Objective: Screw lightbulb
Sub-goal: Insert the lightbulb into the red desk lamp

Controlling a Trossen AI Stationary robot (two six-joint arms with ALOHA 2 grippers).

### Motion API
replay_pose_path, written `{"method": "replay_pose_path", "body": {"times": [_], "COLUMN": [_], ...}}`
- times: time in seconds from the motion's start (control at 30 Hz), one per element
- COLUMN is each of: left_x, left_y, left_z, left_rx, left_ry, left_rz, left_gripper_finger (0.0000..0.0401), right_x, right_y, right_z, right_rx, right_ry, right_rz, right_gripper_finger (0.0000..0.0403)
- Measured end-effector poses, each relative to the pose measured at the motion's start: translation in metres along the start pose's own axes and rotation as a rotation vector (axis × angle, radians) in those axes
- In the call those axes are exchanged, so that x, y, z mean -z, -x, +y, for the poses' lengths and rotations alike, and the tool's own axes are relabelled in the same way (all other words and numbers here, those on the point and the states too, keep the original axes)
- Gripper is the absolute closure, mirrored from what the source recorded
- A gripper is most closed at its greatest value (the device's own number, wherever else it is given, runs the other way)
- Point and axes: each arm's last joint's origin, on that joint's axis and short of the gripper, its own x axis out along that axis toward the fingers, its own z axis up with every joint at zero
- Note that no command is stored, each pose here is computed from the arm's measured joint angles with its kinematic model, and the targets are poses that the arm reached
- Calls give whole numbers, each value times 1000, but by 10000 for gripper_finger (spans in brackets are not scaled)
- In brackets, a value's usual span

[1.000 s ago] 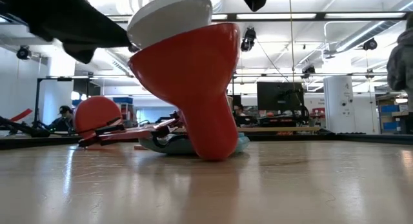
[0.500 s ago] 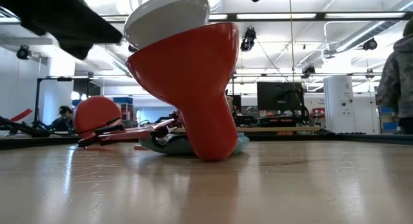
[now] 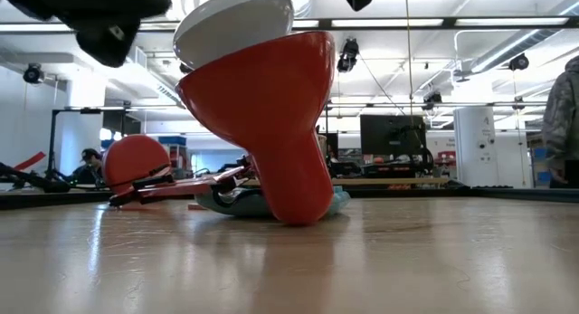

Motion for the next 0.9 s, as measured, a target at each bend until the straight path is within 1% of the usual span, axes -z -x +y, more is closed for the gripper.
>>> {"method": "replay_pose_path", "body": {"times": [0.2,0.4,0.6,0.8,0.9], "left_x": [-3,-8,-10,-9,-5], "left_y": [-4,-4,-10,-20,-23], "left_z": [4,2,9,13,13], "left_rx": [-17,19,-13,44,46], "left_ry": [3,-10,-27,-23,-28], "left_rz": [-15,-49,-54,-42,-32], "left_gripper_finger": [401,401,401,401,401], "right_x": [4,4,4,4,4], "right_y": [2,1,1,1,1], "right_z": [1,1,0,0,0], "right_rx": [-4,-2,2,3,3], "right_ry": [10,12,25,26,25], "right_rz": [26,30,35,36,36], "right_gripper_finger": [403,403,403,403,403]}}
